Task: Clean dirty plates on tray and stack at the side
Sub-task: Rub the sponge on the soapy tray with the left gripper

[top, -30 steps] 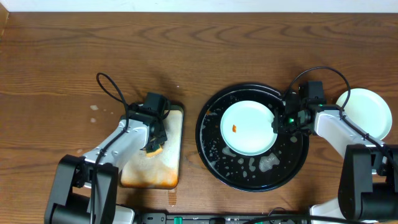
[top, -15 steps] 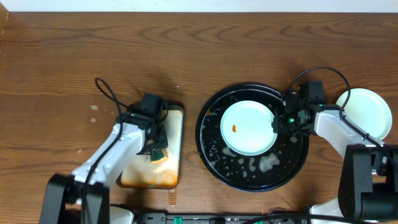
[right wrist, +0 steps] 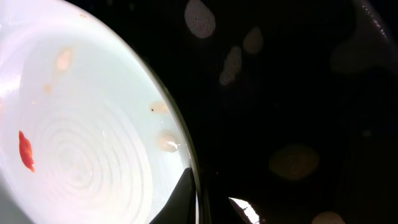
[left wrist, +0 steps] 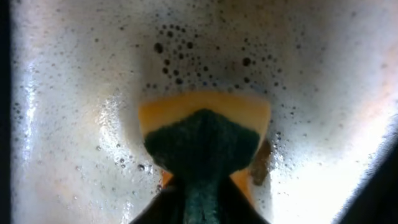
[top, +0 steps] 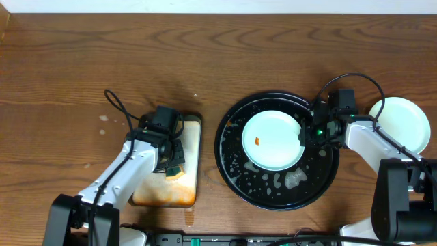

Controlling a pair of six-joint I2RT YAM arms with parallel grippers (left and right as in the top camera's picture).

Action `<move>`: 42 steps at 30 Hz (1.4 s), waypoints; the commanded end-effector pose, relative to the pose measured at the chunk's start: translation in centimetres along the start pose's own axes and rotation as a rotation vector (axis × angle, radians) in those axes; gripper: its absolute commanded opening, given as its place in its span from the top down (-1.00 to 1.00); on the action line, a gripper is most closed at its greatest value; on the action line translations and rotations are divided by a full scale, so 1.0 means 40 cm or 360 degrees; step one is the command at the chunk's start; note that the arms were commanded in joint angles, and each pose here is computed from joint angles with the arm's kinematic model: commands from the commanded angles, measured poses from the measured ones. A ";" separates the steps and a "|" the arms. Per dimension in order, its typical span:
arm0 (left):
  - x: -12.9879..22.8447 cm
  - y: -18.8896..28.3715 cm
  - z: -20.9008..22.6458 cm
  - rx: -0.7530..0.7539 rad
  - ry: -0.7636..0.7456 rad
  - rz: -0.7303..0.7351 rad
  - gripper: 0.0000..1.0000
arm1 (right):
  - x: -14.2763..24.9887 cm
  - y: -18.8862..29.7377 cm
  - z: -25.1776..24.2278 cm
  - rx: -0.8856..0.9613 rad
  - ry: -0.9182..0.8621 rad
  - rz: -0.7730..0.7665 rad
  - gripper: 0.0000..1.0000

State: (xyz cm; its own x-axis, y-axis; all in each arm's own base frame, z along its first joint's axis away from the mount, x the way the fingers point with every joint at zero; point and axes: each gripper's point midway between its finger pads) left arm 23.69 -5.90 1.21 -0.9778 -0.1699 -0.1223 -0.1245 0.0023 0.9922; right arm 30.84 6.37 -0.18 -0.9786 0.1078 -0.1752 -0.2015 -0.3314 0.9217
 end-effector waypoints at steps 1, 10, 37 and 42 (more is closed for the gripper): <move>0.031 -0.031 0.015 -0.0045 0.0003 0.0075 0.85 | 0.086 -0.043 -0.056 0.0142 -0.0074 0.0176 0.98; 0.045 -0.090 0.020 -0.0036 0.0004 0.0055 0.85 | 0.084 -0.043 -0.056 0.0142 -0.0080 0.0173 0.97; -0.018 0.059 -0.002 -0.0010 -0.0083 -0.0013 0.85 | 0.081 -0.044 -0.049 0.0118 -0.0088 0.0165 0.98; -0.017 -0.009 -0.003 -0.0008 -0.0095 -0.0018 0.85 | 0.081 -0.044 -0.049 0.0118 -0.0088 0.0166 0.98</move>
State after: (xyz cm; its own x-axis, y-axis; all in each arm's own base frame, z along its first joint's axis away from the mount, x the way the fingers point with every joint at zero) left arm 25.28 -6.32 2.98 -0.9755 -0.1366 -0.1723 -0.1760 0.0155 0.9843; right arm 30.86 6.38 -0.17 -0.9779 0.1181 -0.1724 -0.2025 -0.3322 0.9212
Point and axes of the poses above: each gripper's point midway between its finger pads, its own y axis back along the fingers, its own z axis along the line the jaws close on, x = y × z, and after that the axes turned 3 degrees about -y, right-handed
